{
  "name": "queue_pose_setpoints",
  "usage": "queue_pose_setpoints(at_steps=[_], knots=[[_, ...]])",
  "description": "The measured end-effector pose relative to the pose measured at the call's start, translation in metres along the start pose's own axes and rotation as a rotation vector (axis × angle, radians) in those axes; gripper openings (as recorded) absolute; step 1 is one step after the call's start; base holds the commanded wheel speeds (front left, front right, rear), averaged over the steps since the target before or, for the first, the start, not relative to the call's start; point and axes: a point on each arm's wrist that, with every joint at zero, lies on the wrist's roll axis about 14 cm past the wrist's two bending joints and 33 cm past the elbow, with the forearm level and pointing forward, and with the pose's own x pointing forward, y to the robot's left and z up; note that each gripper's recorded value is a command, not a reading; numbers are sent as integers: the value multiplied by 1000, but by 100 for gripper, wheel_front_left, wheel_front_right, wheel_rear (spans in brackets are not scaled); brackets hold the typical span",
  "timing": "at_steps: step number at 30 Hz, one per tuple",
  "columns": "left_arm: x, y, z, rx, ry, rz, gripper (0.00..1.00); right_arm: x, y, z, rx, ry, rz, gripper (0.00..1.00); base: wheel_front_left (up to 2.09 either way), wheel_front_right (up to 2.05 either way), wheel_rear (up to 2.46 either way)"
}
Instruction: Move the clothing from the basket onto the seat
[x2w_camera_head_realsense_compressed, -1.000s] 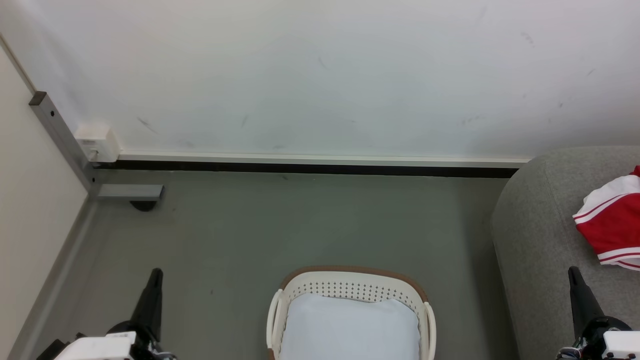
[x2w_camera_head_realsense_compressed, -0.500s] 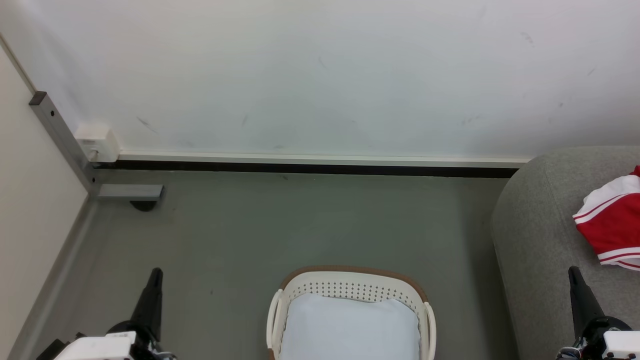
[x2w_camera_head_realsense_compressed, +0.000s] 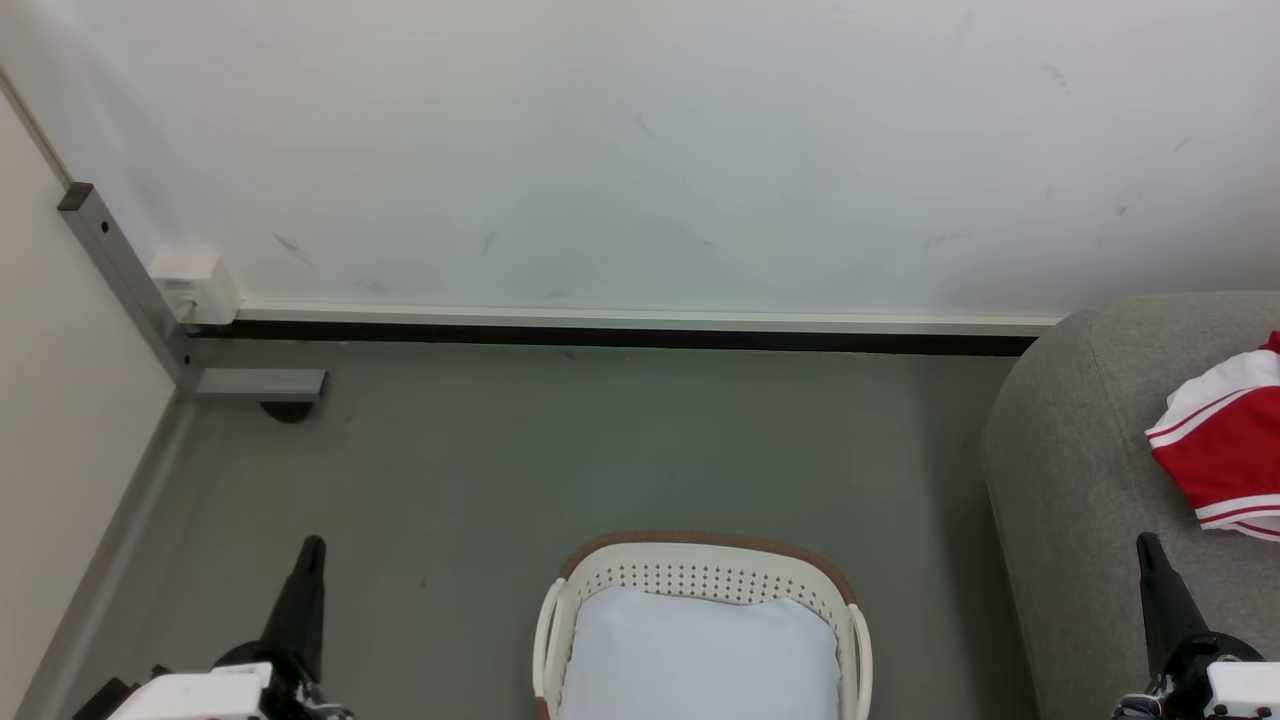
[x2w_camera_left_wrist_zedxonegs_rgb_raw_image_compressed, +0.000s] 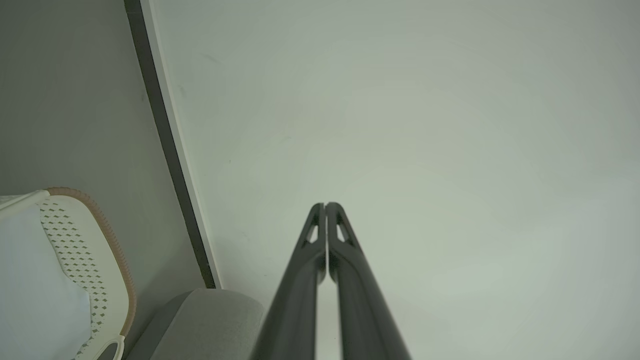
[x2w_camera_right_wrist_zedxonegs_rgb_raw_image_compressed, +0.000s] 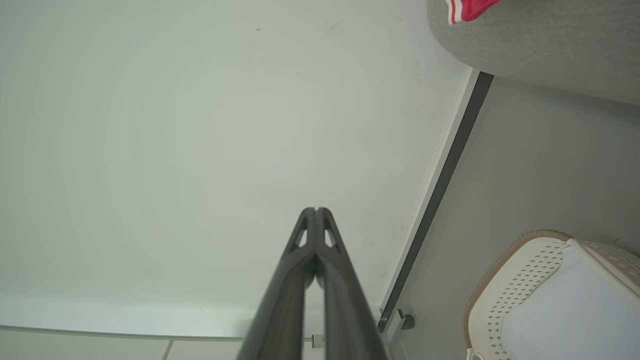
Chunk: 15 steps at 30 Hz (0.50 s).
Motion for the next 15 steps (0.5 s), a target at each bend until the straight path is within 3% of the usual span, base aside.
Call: queue_pose_setpoints(at_steps=[15], knots=[[0, 0, 0, 0, 0, 0, 0, 0, 0, 0, 1, 0, 0, 0, 0, 0, 0]])
